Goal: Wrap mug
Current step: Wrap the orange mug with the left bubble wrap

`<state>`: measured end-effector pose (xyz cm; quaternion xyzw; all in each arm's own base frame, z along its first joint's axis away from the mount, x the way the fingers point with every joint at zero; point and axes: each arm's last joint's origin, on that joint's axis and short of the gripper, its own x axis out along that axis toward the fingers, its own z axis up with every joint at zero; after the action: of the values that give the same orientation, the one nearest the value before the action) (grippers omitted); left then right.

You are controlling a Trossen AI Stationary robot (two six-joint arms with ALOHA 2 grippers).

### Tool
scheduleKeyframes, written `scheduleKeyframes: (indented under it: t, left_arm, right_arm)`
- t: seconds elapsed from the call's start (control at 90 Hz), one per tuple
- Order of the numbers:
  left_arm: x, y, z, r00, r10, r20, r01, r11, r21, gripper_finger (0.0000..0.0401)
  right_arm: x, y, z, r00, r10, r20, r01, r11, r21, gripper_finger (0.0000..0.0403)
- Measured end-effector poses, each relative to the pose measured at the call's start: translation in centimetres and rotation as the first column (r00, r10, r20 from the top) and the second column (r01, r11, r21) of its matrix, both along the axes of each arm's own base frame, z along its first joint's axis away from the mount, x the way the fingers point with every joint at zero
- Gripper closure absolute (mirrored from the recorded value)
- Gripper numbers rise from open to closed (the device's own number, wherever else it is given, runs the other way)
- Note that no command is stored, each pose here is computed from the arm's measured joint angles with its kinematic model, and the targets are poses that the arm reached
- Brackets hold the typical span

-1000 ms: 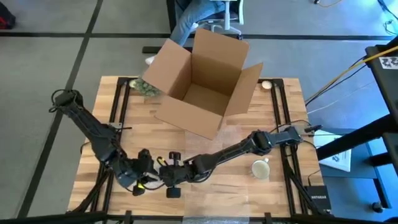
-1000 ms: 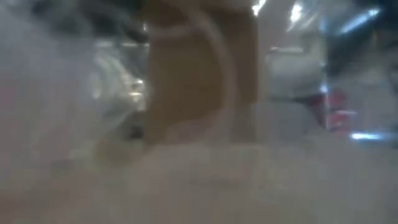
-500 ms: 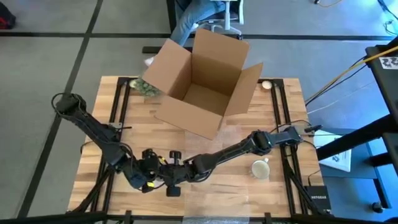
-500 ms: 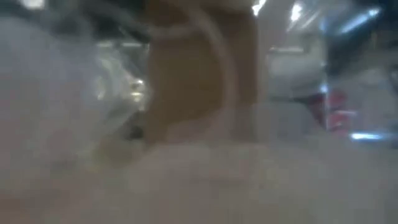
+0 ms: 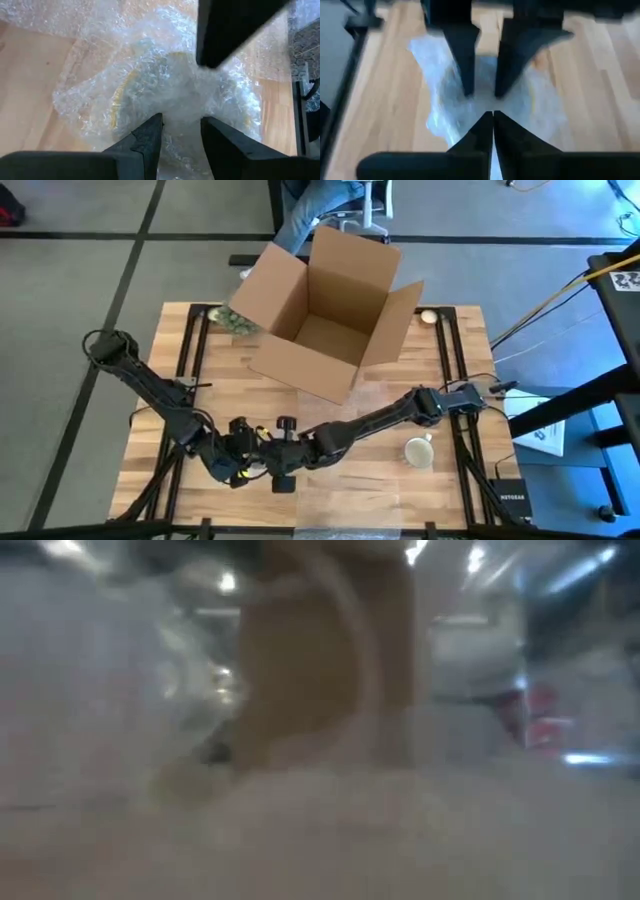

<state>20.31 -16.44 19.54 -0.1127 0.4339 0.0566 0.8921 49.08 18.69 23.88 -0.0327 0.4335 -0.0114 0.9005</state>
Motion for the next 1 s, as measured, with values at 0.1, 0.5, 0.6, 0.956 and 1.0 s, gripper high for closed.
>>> scheduleKeyframes:
  t: [0.1,0.5,0.6,0.956,1.0]
  left_arm:
    - [0.0,0.0,0.0,1.0,-0.003,-0.004,0.003,1.0,-0.002,0.0281]
    - [-0.8,-1.1,0.0,0.992,-0.119,-0.028,0.118,0.993,-0.025,0.0281]
    - [-0.9,-1.1,-0.3,0.99,-0.132,-0.049,0.131,0.991,-0.033,0.0281]
    - [-0.9,-1.1,-0.3,0.991,-0.128,-0.044,0.127,0.992,-0.023,0.0281]
    - [-0.8,-1.1,-0.3,0.991,-0.127,-0.041,0.126,0.992,-0.025,0.0281]
  right_arm:
    - [-0.6,-0.1,0.1,0.999,-0.008,-0.045,0.007,1.0,-0.028,0.0402]
    - [-1.8,0.0,-1.8,0.984,0.005,-0.177,-0.021,0.996,-0.089,0.0402]
    - [-1.7,0.0,-1.5,0.985,0.025,-0.171,-0.042,0.994,-0.098,0.0402]
    - [-1.4,0.3,-1.8,0.986,0.06,-0.153,-0.065,0.998,-0.025,0.0342]
    - [-1.4,0.4,-2.3,0.984,0.067,-0.162,-0.068,0.998,0.002,0.0323]
